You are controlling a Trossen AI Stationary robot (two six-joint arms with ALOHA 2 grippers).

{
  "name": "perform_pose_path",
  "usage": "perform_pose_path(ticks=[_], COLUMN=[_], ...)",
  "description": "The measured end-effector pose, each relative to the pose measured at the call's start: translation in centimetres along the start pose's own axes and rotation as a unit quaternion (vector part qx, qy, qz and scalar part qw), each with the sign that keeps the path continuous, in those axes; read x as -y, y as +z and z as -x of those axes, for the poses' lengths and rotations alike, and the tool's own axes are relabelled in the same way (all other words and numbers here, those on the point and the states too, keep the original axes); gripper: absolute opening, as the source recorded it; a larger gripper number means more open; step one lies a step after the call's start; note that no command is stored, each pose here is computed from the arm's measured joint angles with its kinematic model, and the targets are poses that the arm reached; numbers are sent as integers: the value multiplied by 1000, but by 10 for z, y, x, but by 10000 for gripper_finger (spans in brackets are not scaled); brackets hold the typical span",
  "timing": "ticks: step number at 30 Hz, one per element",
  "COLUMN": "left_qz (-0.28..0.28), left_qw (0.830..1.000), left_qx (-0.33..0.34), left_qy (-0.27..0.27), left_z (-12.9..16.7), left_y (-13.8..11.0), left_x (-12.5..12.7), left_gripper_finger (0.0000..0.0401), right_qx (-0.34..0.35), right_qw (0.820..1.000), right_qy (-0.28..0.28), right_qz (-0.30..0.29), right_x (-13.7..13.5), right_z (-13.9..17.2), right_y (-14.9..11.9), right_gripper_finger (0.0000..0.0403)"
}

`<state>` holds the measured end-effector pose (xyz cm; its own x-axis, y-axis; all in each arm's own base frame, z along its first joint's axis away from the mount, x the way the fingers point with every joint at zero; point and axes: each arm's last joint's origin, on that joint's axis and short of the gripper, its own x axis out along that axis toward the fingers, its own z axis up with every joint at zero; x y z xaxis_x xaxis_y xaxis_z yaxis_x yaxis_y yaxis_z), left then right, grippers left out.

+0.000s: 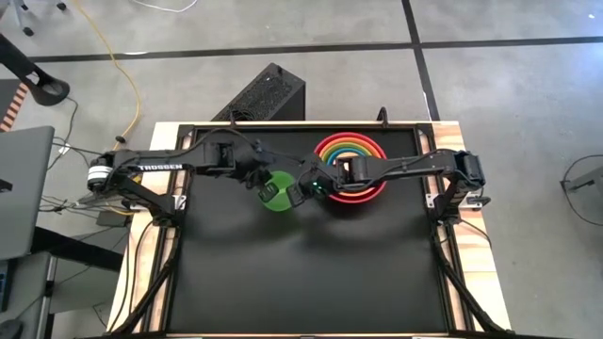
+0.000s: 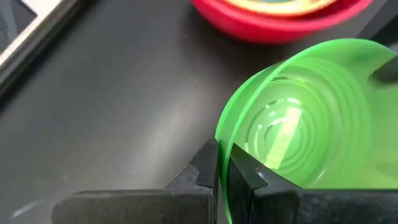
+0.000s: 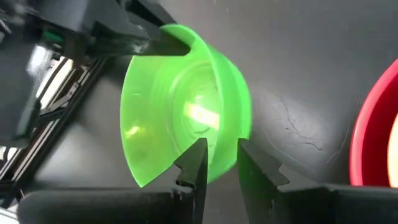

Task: Nest bowls inside each other by size order
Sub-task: Stack the green transparent bowl on top of the orange patterned bowl

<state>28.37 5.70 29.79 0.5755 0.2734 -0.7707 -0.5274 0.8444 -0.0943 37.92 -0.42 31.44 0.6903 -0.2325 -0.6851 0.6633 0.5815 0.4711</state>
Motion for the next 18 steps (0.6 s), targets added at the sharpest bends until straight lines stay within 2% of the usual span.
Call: perform_pose_path(ticks=[9,12,15,18], left_qz=[-1,3,4,8], left_qw=[1000,1000,1000,1000], left_qx=[9,10,11,17], left_qy=[-11,-20,-24,-22], left_z=[3,3,3,3], left_y=[5,5,6,7], left_x=[1,1,1,2], left_gripper_finger=[0,0,0,0], right_qx=[0,-1,8,11], right_qw=[1000,1000,999,999], right_qy=[-14,-21,-33,-39], right_qz=[-2,-1,7,14], right_x=[3,4,5,6], right_z=[0,0,0,0], right_y=[0,-1,-1,0], right_gripper_finger=[95,67,19,9])
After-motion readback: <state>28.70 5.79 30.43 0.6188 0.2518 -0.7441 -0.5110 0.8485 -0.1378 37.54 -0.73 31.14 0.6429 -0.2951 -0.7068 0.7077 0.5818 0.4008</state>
